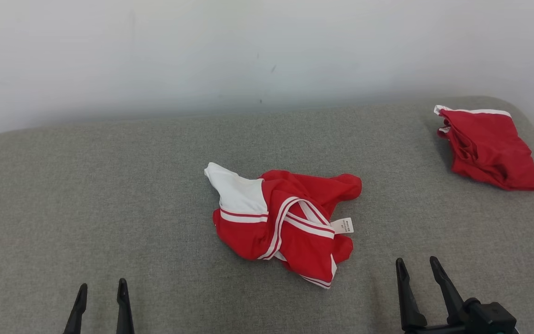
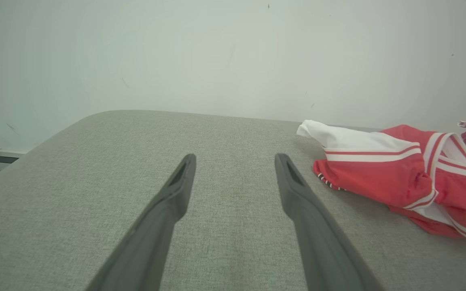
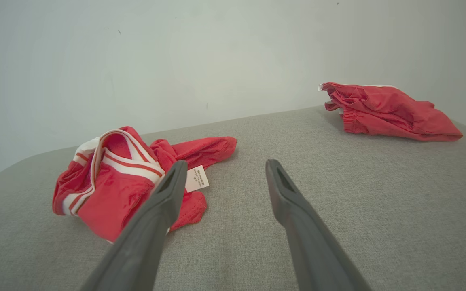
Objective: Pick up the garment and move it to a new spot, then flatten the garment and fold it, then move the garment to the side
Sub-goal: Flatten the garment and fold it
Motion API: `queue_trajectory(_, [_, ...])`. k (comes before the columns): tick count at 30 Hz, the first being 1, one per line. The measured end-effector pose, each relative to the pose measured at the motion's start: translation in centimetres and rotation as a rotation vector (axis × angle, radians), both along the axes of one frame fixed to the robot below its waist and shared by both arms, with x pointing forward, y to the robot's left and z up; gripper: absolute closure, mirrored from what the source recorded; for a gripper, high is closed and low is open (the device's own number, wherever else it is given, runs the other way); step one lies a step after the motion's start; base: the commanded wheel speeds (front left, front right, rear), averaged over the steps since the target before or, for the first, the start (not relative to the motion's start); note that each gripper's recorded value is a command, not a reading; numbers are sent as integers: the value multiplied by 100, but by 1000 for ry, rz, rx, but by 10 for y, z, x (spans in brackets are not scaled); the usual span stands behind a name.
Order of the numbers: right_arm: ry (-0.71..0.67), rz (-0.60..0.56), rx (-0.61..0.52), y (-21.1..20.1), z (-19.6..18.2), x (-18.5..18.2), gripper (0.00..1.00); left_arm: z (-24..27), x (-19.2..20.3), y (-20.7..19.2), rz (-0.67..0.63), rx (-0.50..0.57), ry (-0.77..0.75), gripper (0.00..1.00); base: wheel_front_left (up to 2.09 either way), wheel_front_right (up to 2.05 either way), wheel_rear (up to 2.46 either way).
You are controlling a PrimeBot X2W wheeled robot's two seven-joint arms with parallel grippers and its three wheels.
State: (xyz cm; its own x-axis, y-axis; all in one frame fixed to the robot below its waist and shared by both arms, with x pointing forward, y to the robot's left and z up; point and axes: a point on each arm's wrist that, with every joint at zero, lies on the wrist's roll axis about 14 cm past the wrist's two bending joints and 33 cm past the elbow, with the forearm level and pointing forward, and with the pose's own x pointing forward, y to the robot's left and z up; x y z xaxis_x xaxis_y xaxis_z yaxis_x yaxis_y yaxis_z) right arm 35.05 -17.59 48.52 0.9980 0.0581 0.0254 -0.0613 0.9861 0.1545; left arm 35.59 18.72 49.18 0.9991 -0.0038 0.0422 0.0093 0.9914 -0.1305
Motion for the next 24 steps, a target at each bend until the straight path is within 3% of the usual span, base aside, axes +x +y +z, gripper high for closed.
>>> queue_trajectory(19, [1, -4, 0, -1, 0, -1, 0, 0, 2, -1, -6, 2, 0, 0, 0, 0, 0])
queue_trajectory(24, [5, -12, 2, -3, -1, -3, 0, 7, 10, -24, -77, -19, -24, 0, 0, 0, 0])
